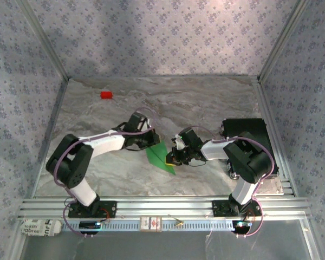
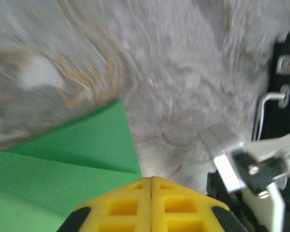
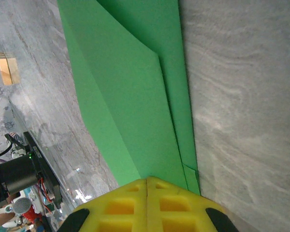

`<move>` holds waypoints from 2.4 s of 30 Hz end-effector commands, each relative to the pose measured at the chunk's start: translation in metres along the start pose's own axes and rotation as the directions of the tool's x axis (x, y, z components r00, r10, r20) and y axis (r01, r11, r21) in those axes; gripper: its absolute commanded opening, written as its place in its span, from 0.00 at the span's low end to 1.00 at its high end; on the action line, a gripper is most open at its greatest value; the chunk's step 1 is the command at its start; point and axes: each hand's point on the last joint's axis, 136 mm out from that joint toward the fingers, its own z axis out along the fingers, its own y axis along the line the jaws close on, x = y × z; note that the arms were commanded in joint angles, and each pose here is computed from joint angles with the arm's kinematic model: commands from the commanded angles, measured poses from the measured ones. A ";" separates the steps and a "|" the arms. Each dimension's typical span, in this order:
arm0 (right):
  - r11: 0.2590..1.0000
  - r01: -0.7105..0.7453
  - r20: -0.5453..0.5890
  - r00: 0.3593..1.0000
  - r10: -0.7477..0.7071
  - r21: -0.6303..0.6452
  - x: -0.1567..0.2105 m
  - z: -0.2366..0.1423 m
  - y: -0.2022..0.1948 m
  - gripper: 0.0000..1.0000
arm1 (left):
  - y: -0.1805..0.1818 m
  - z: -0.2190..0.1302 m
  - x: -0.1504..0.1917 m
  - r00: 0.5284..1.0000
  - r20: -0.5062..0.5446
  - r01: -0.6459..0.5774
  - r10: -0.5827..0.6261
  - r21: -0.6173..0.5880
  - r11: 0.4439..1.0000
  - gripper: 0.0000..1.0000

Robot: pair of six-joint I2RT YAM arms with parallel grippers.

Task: Fold a paper plane with a square sheet of paper (pick it up from the middle)
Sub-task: Fourth fold the wing at the center of the table.

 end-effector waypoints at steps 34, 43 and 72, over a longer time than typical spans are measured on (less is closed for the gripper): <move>0.990 -0.039 -0.034 0.998 0.044 0.132 0.001 0.015 -0.011 0.01 | 0.066 0.034 0.033 0.990 -0.088 0.103 -0.112 -0.100 0.990 0.02; 0.994 -0.044 -0.020 0.999 0.046 0.101 0.012 -0.003 -0.011 0.03 | 0.069 0.036 0.035 0.989 -0.093 0.107 -0.117 -0.109 0.988 0.02; 0.999 0.031 0.029 0.999 -0.031 0.008 0.021 -0.049 0.007 0.05 | 0.071 0.037 0.037 0.987 -0.104 0.111 -0.122 -0.111 0.988 0.02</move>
